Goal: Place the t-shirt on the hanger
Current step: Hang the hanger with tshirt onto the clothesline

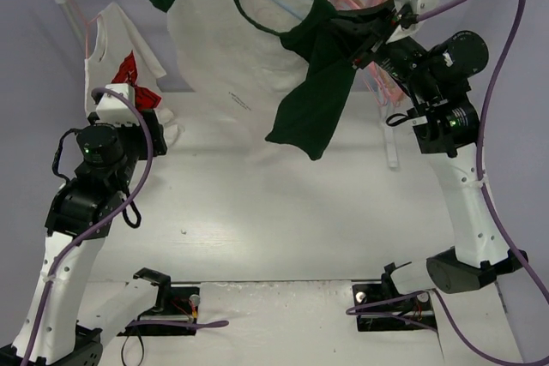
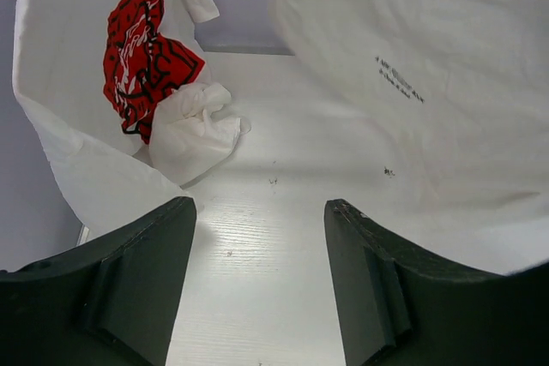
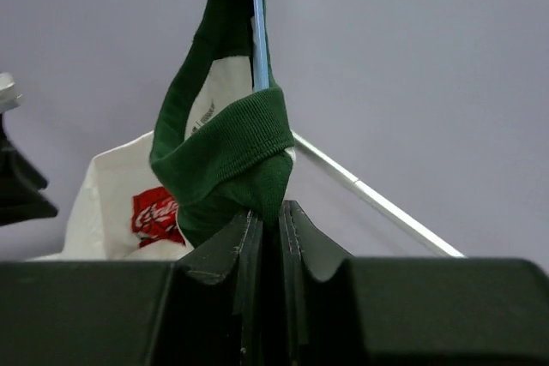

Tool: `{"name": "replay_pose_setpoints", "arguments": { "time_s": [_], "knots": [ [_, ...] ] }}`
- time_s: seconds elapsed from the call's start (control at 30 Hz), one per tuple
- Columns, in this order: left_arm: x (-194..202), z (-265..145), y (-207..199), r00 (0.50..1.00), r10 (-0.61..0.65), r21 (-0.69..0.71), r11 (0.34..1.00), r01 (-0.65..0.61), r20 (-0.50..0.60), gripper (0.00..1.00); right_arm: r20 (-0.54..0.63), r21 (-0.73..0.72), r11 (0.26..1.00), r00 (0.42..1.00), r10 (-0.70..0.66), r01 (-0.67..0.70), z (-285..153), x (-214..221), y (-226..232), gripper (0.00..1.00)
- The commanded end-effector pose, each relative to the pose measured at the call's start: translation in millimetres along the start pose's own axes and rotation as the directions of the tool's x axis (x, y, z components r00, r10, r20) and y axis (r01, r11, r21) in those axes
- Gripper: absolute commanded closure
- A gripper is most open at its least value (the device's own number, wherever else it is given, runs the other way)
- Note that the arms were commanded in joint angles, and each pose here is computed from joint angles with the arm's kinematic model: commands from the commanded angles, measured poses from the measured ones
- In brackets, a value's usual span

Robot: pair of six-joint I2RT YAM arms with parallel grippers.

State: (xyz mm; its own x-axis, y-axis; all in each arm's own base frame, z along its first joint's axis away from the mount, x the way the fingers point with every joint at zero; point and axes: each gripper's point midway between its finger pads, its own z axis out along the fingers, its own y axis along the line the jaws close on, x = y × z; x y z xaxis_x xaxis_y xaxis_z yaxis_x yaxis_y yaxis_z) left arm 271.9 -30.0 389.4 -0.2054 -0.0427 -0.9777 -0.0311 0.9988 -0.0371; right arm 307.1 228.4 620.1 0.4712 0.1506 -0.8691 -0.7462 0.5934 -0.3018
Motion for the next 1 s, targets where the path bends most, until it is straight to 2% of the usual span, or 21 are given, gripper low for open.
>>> {"name": "replay_pose_setpoints", "arguments": {
  "time_s": [0.0,0.03,0.2,0.27,0.3,0.33,0.4,0.47,0.5,0.63,0.97],
  "knots": [
    [-4,0,2,1.0,-0.024,-0.012,1.0,0.024,0.013,0.39,-0.057,-0.115,0.991,0.997,0.058,-0.064,2,26,21,1.0],
    [1,1,0,1.0,-0.02,-0.006,1.0,0.02,0.001,0.39,-0.134,-0.142,0.985,0.988,0.08,-0.099,-3,61,29,1.0],
    [13,4,-6,0.999,-0.02,0.027,0.999,0.021,-0.033,0.39,-0.351,-0.3,0.913,0.922,0.164,-0.276,-42,134,82,1.0],
    [19,5,-8,0.999,-0.019,0.037,0.999,0.021,-0.048,0.39,-0.396,-0.136,0.947,0.892,0.218,-0.292,-46,155,65,1.0],
    [21,7,-9,0.998,-0.016,0.04,0.999,0.018,-0.056,0.39,-0.396,-0.082,0.959,0.892,0.219,-0.271,-47,159,54,1.0],
    [25,8,-9,0.998,-0.013,0.039,0.999,0.015,-0.066,0.39,-0.378,-0.094,0.96,0.901,0.21,-0.264,-49,156,52,1.0],
    [32,13,-10,0.996,-0.009,0.037,0.999,0.012,-0.088,0.39,-0.331,0.075,0.97,0.912,0.241,-0.229,-42,156,23,1.0],
    [41,17,-10,0.994,-0.006,0.032,0.999,0.01,-0.112,0.39,-0.293,0.099,0.971,0.926,0.236,-0.217,-37,148,16,1.0],
    [46,19,-11,0.992,-0.006,0.034,0.999,0.01,-0.126,0.39,-0.236,0.115,0.971,0.944,0.232,-0.21,-31,135,9,1.0],
    [63,26,-11,0.989,-0.009,0.022,1.0,0.012,-0.15,0.39,-0.159,0.237,0.945,0.951,0.265,-0.224,-13,129,-22,1.0],
    [129,46,-8,0.976,-0.001,-0.003,1.0,0.0,-0.219,0.38,-0.075,0.307,0.91,0.946,0.314,-0.278,29,143,-52,1.0]
  ]
}}
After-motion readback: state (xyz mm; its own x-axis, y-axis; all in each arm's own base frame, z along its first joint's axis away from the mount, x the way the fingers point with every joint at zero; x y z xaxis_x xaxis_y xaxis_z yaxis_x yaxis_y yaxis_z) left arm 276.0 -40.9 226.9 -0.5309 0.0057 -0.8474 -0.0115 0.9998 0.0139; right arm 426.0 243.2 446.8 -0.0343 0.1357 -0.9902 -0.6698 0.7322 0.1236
